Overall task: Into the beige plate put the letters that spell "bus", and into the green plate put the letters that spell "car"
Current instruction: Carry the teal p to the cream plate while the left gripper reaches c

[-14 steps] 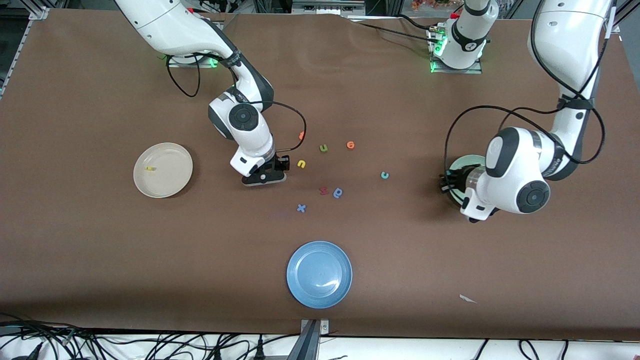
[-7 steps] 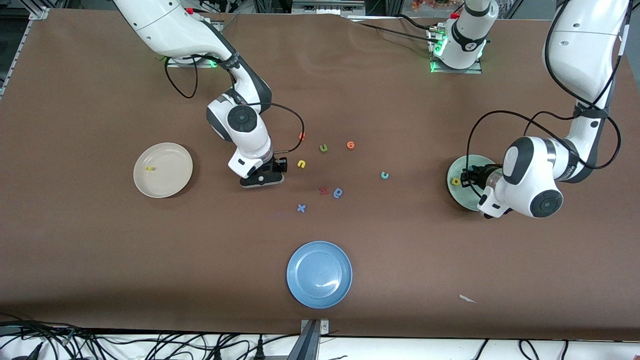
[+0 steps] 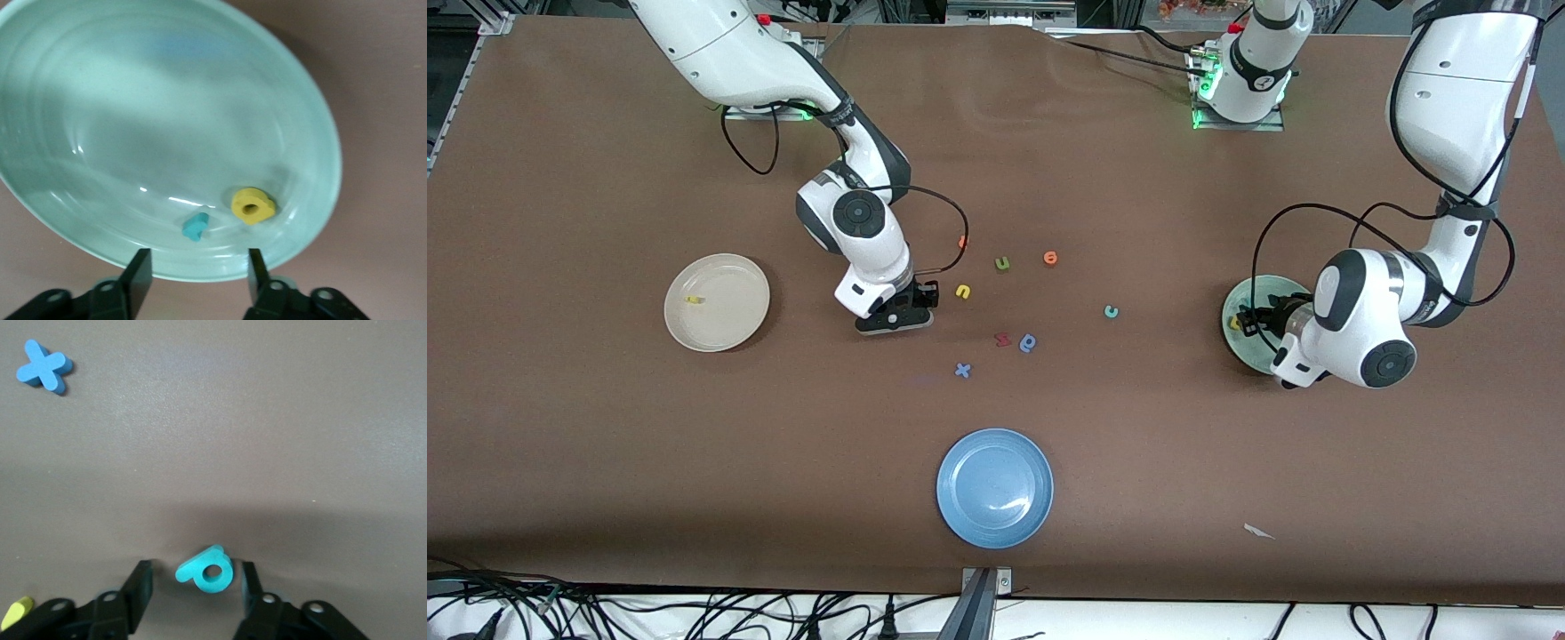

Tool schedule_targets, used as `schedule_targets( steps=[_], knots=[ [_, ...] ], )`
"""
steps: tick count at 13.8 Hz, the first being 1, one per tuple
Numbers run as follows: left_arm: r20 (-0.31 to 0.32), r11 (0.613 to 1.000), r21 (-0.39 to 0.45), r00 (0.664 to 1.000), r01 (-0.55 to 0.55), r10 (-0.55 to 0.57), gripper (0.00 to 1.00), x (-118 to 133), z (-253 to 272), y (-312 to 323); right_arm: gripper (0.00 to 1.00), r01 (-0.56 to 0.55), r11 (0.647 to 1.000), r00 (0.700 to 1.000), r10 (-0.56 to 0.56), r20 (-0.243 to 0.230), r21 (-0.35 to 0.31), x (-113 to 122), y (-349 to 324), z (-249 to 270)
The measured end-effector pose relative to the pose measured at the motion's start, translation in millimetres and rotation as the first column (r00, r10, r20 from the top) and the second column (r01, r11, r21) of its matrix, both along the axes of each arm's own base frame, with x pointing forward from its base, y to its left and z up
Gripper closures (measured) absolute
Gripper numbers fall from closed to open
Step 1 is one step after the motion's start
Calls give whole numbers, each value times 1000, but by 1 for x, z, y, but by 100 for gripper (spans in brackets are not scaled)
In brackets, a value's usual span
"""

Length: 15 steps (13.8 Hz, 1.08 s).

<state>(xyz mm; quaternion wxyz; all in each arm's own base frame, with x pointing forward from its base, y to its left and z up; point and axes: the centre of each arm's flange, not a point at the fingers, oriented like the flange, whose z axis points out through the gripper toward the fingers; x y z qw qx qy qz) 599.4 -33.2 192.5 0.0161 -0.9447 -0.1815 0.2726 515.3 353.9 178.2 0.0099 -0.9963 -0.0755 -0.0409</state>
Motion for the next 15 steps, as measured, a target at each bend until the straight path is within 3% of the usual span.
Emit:
schedule_targets(
  steps=[3, 9, 15],
  knots=[
    [55, 1000, 9, 998, -27, 27, 1, 10, 26, -48, 42, -1, 1000, 1000, 1, 1, 0, 0, 0, 0],
    [205, 978, 7, 957, -210, 204, 0, 1, 38, -173, 48, -3, 1000, 1000, 3, 0, -2, 0, 0, -1],
    [250, 955, 17, 926, -297, 284, 2, -39, -8, -230, 63, -5, 1000, 1000, 5, 2, -3, 0, 0, -1]
  ],
)
